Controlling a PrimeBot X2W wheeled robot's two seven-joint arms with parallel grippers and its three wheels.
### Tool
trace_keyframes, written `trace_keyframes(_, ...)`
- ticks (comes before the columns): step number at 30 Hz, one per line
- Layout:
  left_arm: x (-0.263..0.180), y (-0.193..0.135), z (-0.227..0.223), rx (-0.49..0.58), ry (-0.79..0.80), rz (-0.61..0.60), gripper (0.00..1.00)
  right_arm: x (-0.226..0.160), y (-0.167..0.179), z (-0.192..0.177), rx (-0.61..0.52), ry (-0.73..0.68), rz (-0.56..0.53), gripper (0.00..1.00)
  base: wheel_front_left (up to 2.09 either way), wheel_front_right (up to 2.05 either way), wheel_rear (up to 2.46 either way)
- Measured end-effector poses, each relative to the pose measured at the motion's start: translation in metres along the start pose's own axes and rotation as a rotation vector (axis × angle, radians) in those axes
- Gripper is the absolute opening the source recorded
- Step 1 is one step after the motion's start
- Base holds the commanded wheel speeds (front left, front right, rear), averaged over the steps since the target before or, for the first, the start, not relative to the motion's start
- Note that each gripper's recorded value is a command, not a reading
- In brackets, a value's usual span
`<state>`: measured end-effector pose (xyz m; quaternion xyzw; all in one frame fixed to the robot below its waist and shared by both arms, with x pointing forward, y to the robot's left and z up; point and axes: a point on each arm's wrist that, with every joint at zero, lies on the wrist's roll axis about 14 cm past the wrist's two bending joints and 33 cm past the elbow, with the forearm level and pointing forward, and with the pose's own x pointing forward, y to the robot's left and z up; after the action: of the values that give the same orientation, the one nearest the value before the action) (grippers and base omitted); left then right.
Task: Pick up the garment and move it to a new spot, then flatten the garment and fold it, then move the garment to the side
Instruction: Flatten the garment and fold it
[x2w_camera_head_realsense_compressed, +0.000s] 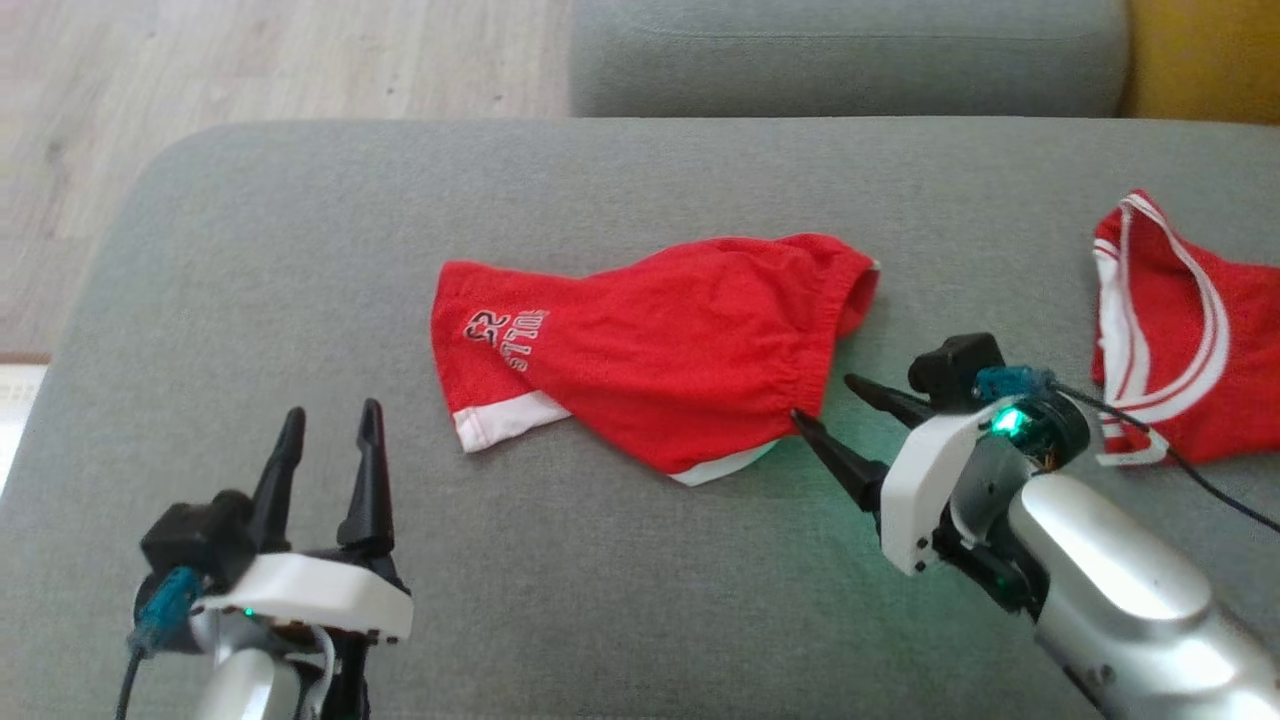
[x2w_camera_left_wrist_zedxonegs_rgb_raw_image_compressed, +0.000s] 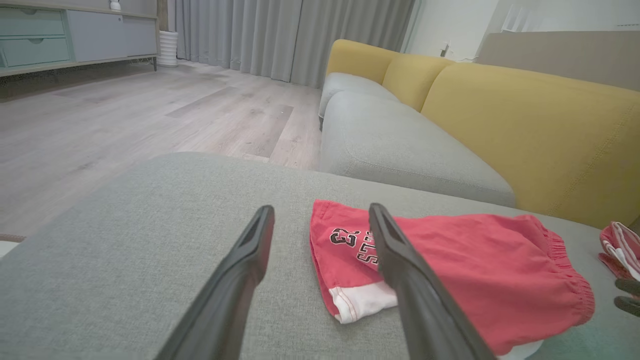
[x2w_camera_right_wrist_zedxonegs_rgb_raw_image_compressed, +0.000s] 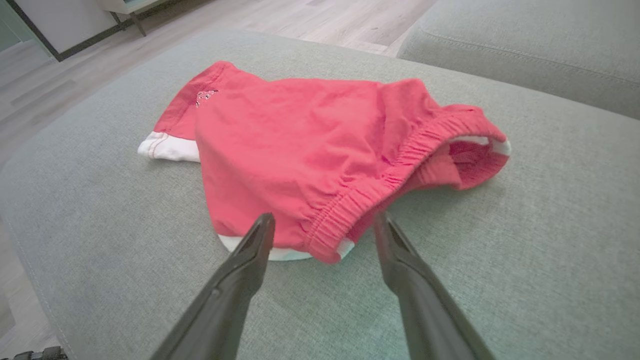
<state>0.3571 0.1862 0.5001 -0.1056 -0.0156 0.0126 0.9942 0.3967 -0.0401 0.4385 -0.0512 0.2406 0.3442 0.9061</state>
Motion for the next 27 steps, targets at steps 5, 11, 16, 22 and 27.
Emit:
trace_keyframes(5,-0.005,0.011,-0.007,-0.007,0.022,0.031,1.0,0.013,-0.01,-0.018,0.049,0.102,-0.005,1.0,0.0,0.0,0.0)
trace_keyframes(11,-0.004,0.018,-0.007,-0.007,0.022,0.053,1.0,0.016,-0.004,-0.029,0.104,0.124,0.014,0.58,0.0,0.0,0.0)
trace_keyframes(16,0.001,0.009,-0.007,-0.022,0.017,0.031,1.0,0.015,0.005,-0.018,0.115,0.07,0.046,0.0,0.0,0.0,0.0)
trace_keyframes(22,0.002,0.009,-0.007,-0.022,0.015,0.027,1.0,0.008,0.008,0.0,0.127,0.007,0.074,0.0,0.0,0.0,0.0)
trace_keyframes(27,0.002,0.009,-0.009,-0.029,0.019,0.03,1.0,0.003,-0.004,0.029,0.174,-0.036,0.09,0.0,0.0,0.0,0.0)
